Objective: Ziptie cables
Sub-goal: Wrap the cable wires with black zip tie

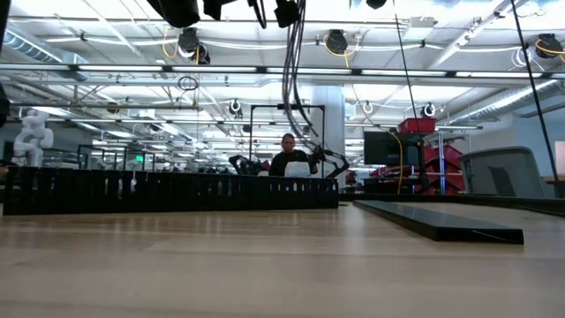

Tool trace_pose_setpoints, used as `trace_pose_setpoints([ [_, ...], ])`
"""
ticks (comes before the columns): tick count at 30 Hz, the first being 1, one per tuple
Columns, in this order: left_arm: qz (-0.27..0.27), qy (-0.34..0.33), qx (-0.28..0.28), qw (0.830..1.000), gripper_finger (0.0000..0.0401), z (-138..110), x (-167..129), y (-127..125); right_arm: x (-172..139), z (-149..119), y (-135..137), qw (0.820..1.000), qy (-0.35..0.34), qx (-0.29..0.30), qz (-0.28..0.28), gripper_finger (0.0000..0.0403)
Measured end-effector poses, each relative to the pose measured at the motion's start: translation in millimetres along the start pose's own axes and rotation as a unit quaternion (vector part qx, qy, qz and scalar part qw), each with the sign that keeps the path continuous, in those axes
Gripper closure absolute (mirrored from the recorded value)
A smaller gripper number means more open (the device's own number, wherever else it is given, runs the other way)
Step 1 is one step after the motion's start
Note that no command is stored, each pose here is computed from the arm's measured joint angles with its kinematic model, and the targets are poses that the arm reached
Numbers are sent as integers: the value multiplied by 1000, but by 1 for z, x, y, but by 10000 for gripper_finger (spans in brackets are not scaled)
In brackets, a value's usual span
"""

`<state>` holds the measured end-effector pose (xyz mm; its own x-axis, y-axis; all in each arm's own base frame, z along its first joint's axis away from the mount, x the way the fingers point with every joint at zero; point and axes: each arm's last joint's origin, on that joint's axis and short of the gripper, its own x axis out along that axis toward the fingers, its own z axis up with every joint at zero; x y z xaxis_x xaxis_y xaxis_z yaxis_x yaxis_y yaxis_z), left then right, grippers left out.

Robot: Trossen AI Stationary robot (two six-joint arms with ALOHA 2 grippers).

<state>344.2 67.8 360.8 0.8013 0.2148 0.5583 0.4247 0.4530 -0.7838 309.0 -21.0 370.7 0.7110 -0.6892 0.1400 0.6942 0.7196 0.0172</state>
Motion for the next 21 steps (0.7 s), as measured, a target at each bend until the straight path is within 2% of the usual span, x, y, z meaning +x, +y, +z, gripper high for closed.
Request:
trace_pose_setpoints([
  [9,8,0,-21,1000,373,0,0,2,-3,-1,1,1000,11,-9,1,403],
  [13,29,7,-128,991,373,-1,0,6,-4,-2,0,1000,22,4,2,403],
  [14,41,15,-141,989,373,-1,0,8,-4,-3,0,1000,26,5,2,403],
  [21,106,86,-150,979,373,-1,-3,24,-7,-17,-1,996,91,24,1,403],
])
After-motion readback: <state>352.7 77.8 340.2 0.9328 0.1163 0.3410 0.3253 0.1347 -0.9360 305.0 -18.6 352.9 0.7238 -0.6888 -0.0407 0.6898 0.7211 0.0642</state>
